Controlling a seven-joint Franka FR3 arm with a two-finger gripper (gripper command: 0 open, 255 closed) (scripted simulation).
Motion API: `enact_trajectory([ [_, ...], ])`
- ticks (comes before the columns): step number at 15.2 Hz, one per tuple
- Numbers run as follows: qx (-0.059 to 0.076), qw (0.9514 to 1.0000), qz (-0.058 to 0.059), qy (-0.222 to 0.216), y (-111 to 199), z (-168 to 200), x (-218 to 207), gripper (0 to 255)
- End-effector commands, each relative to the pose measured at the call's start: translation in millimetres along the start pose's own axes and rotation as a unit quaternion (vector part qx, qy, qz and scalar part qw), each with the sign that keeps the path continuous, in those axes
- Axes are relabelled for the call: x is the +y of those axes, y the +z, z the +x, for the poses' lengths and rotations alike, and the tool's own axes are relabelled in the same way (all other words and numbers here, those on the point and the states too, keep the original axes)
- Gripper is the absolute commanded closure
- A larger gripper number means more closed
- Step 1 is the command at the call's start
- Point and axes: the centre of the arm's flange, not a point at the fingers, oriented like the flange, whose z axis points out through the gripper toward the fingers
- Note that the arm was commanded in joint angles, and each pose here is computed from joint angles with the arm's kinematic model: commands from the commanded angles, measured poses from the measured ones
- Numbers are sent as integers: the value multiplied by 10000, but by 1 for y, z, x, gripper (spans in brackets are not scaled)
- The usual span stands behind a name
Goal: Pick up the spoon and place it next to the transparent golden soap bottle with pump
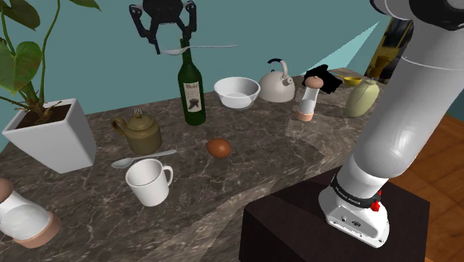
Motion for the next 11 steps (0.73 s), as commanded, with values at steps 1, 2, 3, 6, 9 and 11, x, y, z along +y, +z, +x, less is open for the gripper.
enact_trajectory([
  [1, -2, 10000, -2, 0, -4, 1, 14, 255],
  [2, -2, 10000, -2, 0, -3, 1, 27, 255],
  [3, -2, 10000, -2, 0, -3, 1, 40, 255],
  [6, -2, 10000, -2, 0, -1, 2, 80, 255],
  [9, -2, 10000, -2, 0, 0, 2, 119, 255],
  [11, -2, 10000, -2, 0, 1, 3, 146, 255],
])
